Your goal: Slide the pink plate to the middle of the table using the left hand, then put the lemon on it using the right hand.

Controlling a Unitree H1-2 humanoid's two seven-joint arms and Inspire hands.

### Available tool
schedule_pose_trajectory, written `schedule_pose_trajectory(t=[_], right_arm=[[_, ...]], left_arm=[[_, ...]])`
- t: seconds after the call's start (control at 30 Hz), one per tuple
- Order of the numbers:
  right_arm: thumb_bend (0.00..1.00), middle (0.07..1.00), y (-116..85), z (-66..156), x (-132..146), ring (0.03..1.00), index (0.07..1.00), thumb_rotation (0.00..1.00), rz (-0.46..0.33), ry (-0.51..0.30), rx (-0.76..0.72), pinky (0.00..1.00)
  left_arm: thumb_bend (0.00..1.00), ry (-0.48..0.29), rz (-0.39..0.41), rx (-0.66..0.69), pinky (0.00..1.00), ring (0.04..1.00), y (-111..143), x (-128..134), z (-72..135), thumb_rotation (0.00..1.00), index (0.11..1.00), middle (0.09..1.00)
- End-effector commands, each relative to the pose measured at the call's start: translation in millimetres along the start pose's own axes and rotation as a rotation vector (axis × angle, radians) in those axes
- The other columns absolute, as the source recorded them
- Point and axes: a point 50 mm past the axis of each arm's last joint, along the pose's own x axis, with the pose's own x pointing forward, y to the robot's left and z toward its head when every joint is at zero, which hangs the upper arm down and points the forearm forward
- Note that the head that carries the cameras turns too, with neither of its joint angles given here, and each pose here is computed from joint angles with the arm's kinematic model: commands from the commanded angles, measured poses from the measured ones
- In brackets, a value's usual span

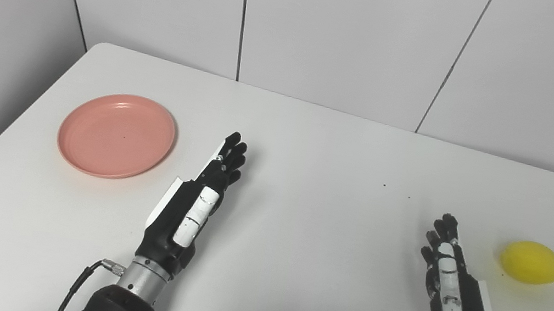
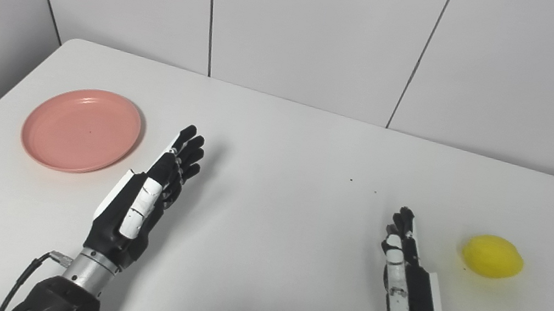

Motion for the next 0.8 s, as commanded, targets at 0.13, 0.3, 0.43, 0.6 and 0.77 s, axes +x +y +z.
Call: schedule_pose_trajectory(t=[0.13, 0.3, 0.43, 0.6, 0.77], right_arm=[[0.47, 1.000, 4.0, 13.5, 4.6, 1.000, 1.000, 0.95, 0.012, -0.104, 0.009, 1.00], [0.47, 1.000, 5.0, 10.7, 5.5, 1.000, 1.000, 0.95, 0.015, -0.090, 0.017, 1.00], [0.44, 1.000, 4.7, 9.2, 7.2, 1.000, 1.000, 0.96, 0.023, -0.093, 0.021, 1.00], [0.40, 1.000, 5.5, 10.8, 8.8, 1.000, 1.000, 0.99, 0.013, -0.100, 0.029, 1.00], [0.39, 1.000, 6.1, 12.6, 10.6, 1.000, 1.000, 1.00, 0.004, -0.118, 0.007, 1.00]], left_arm=[[0.75, -0.063, 0.022, 0.045, 1.00, 1.000, 19.3, 5.2, 17.0, 0.98, 1.000, 1.000], [0.75, -0.068, 0.067, 0.063, 1.00, 1.000, 35.2, 7.3, 19.7, 1.00, 1.000, 1.000], [0.76, -0.071, 0.087, 0.093, 1.00, 1.000, 47.3, 7.9, 19.4, 1.00, 1.000, 1.000], [0.76, -0.088, 0.102, 0.131, 1.00, 1.000, 69.7, 9.5, 14.1, 1.00, 1.000, 1.000], [0.76, -0.087, 0.123, 0.163, 1.00, 1.000, 100.2, 10.0, 3.2, 1.00, 1.000, 1.000]])
